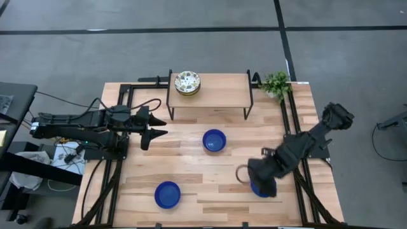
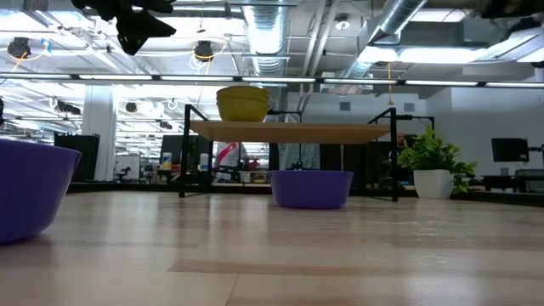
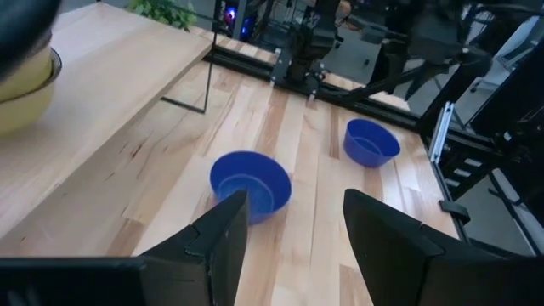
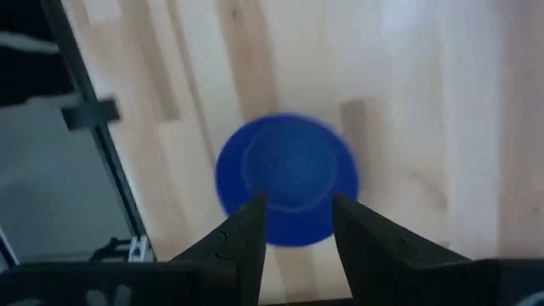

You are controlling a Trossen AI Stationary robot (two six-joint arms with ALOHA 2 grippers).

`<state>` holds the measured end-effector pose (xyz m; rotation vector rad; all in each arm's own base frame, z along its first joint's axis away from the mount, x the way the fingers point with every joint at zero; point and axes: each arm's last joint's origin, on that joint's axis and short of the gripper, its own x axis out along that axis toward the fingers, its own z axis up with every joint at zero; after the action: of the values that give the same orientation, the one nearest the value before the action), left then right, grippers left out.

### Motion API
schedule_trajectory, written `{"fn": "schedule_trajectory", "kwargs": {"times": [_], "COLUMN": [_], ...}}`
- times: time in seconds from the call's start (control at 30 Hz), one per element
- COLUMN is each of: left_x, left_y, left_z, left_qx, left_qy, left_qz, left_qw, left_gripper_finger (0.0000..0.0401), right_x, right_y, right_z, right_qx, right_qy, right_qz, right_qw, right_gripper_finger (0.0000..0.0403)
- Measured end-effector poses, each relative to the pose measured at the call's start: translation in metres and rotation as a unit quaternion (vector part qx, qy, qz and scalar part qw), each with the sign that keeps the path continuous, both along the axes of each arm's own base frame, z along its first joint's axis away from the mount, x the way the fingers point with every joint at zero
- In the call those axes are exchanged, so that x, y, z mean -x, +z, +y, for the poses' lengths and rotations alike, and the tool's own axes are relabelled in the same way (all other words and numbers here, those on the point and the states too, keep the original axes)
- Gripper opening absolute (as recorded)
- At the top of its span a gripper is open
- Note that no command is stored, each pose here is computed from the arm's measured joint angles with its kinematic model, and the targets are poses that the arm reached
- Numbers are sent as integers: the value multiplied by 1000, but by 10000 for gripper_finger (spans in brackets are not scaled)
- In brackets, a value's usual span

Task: Pick & Place Mini bowls
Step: Put the bottom right blue bowl on the shelf

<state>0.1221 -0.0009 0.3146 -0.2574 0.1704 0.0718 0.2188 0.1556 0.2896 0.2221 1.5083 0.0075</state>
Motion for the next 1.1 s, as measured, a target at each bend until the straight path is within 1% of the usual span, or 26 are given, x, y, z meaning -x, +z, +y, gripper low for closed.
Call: {"fn": "schedule_trajectory", "kwargs": {"times": [0.27, 0.33, 0.43, 0.5, 0.6, 0.73, 0.87, 1.1], "left_x": [-7, -9, -10, -10, -10, -10, -10, -10], "left_y": [-3, -4, -4, -4, -4, -4, -3, -2], "left_z": [0, 0, 0, 0, 0, 0, 0, 0], "left_qx": [0, 0, 0, 0, 0, 0, 0, 0], "left_qy": [0, 0, 0, 0, 0, 0, 0, 0], "left_qz": [14, 18, 20, 20, 17, 16, 10, 8], "left_qw": [1000, 1000, 1000, 1000, 1000, 1000, 1000, 1000], "left_gripper_finger": [192, 192, 192, 192, 192, 192, 192, 192], "right_x": [30, 33, 39, 40, 41, 36, 31, 25], "right_y": [-16, -20, -30, -40, -58, -77, -94, -118], "right_z": [42, 52, 64, 73, 82, 88, 94, 101], "right_qx": [-14, -19, -9, -10, 8, 33, 52, 76], "right_qy": [65, 81, 104, 114, 129, 136, 172, 193], "right_qz": [-12, -21, -22, -22, -5, 17, 21, 29], "right_qw": [998, 996, 994, 993, 992, 990, 983, 978], "right_gripper_finger": [124, 124, 124, 124, 124, 124, 124, 124]}}
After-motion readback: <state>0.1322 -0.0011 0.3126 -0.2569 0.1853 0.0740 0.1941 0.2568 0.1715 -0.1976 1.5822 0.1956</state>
